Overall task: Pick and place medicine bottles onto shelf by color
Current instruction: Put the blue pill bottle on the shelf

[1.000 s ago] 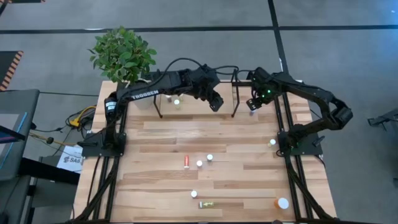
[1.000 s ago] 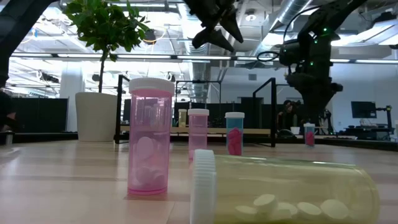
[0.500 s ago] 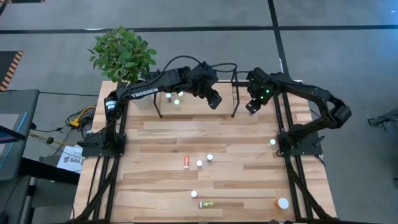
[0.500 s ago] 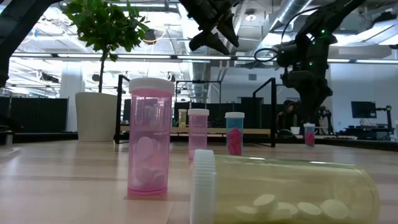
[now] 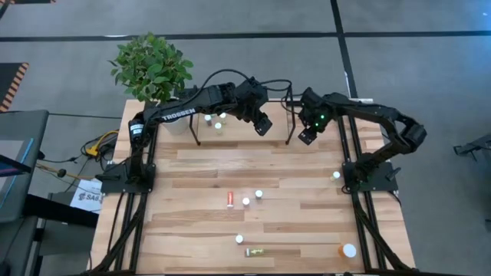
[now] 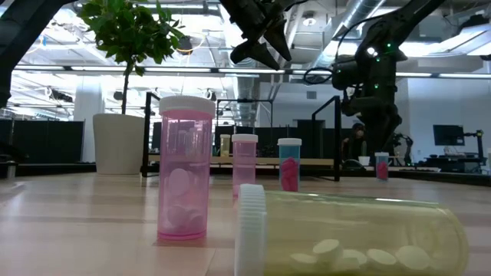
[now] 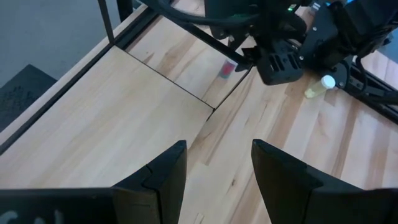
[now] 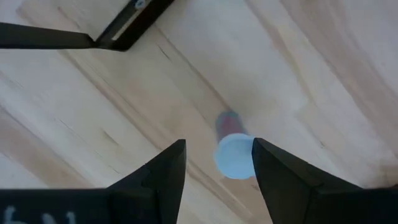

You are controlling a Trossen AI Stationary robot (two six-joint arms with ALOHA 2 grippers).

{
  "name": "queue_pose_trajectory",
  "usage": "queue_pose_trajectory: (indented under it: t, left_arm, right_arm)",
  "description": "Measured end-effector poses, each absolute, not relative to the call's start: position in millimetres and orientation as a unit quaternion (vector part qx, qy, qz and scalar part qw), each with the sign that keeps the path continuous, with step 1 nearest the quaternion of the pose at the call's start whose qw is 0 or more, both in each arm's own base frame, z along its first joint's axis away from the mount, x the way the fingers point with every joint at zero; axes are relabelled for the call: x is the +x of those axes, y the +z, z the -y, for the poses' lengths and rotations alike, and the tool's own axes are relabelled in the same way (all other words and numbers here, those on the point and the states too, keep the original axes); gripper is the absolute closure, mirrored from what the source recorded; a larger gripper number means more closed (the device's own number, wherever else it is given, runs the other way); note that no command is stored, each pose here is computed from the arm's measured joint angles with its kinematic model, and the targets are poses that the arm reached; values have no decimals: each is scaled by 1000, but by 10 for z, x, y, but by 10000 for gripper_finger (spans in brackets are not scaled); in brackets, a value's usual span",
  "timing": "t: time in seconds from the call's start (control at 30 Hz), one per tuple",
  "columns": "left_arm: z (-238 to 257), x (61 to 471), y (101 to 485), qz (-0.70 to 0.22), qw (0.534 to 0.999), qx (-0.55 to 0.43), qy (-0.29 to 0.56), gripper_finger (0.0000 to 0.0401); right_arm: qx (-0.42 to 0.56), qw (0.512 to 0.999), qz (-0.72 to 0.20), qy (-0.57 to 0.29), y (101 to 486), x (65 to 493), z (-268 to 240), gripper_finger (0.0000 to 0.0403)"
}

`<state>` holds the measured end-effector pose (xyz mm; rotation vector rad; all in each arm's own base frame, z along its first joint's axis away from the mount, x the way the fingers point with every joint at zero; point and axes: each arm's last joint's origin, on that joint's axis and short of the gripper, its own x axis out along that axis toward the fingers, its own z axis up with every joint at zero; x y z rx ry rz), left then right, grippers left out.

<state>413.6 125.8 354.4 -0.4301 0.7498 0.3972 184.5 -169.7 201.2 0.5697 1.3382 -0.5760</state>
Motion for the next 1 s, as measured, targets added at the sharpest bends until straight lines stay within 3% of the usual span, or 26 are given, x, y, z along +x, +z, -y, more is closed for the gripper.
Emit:
queue_pose_trajectory:
  t: [0.7, 1.0]
  left_arm:
    - [-1258, 4133, 3542, -363, 889, -204, 190, 234]
    - [-1258, 4133, 3542, -363, 889, -204, 190, 234]
  right_arm:
    - [239, 681, -630, -286, 1885, 1878, 1734, 186]
    - [245, 661, -652, -277, 1729, 1922, 1765, 207]
